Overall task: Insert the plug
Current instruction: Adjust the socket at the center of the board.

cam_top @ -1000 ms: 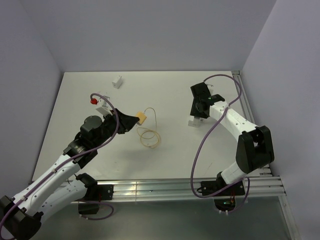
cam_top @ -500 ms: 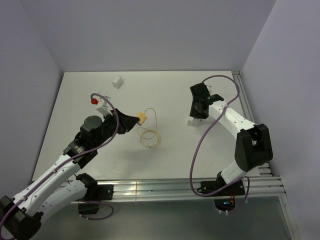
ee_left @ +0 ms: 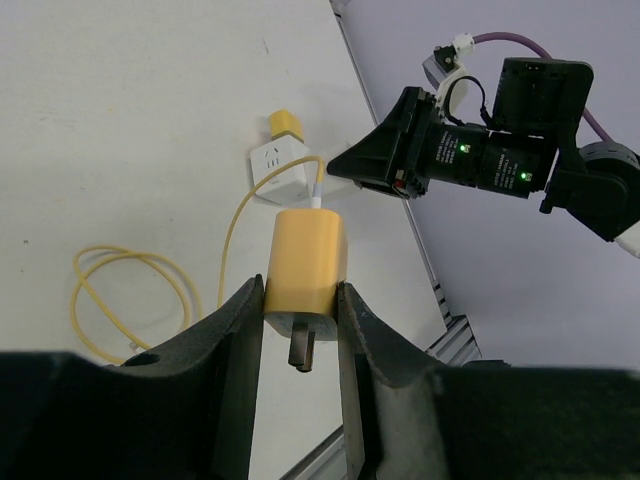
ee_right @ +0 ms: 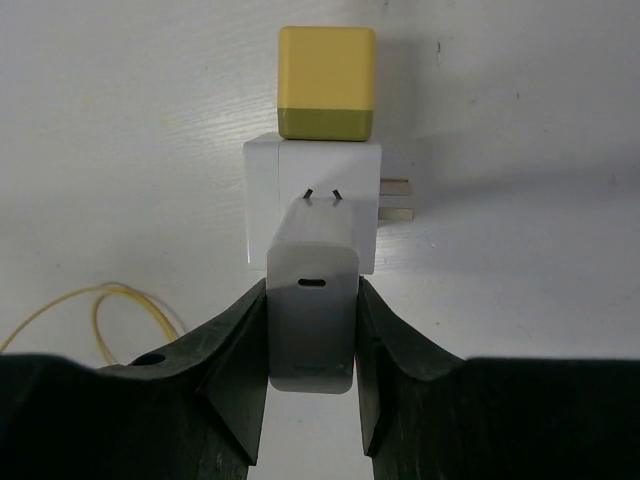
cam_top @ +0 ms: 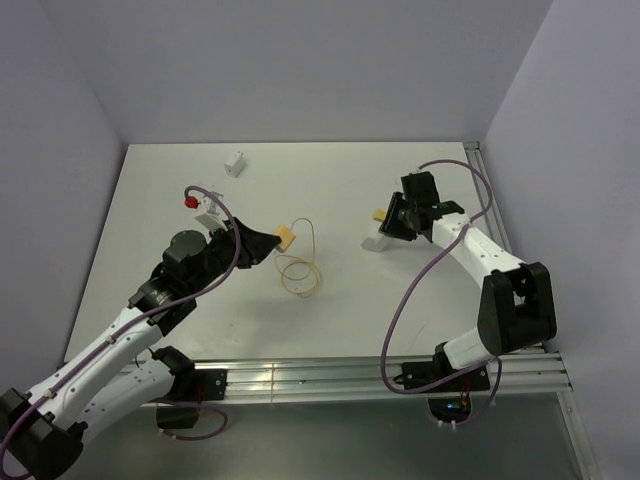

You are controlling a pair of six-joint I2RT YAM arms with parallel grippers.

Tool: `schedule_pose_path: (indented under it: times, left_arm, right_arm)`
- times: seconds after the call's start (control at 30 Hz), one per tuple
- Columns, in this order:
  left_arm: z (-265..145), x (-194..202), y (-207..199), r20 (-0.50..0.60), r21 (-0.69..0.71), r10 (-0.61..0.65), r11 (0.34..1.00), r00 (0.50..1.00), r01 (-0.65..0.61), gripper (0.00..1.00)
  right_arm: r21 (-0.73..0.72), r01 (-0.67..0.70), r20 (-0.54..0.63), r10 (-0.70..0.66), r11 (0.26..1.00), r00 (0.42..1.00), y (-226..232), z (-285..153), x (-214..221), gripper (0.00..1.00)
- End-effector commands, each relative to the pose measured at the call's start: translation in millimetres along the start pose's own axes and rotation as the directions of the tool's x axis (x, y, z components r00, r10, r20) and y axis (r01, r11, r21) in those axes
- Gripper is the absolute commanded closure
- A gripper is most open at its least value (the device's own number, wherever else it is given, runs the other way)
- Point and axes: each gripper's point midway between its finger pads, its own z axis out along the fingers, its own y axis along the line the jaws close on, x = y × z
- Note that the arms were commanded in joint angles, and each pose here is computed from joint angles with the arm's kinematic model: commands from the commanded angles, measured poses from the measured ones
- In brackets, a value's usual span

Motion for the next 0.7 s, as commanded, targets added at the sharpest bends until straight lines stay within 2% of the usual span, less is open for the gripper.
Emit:
schedule_pose_path:
  times: [0.0,0.17,0.43,0.67]
  left_arm:
    - [0,-14,-21,0.037,0.072,0.01,0.997,0.999,-0.012,1.0]
    - [0,-14,-21,0.037,0.071,0.013,0.997,0.999,-0.015,1.0]
    - [0,-14,-22,0.037,0.078,0.012,0.997,0.999,-0.014,1.0]
    - [-1,-13,-22,0.03,0.082,0.015,0.996,0.999,-0.018,1.0]
  right_arm:
    - [-0.164,-0.059,0.026,0.064,0.985,0.998,18,-6,-7,0.85]
    - [-0.255,-0.12,0.012,0.127,0.96,0.992,7,-5,-2,0.84]
    - [-0.292,-0.219,-0.041,0.217,0.931,0.975,-21,12,15,0.82]
    - [-0.322,-0.293,-0.084,0.281,0.9,0.956,-37,24,31,0.75]
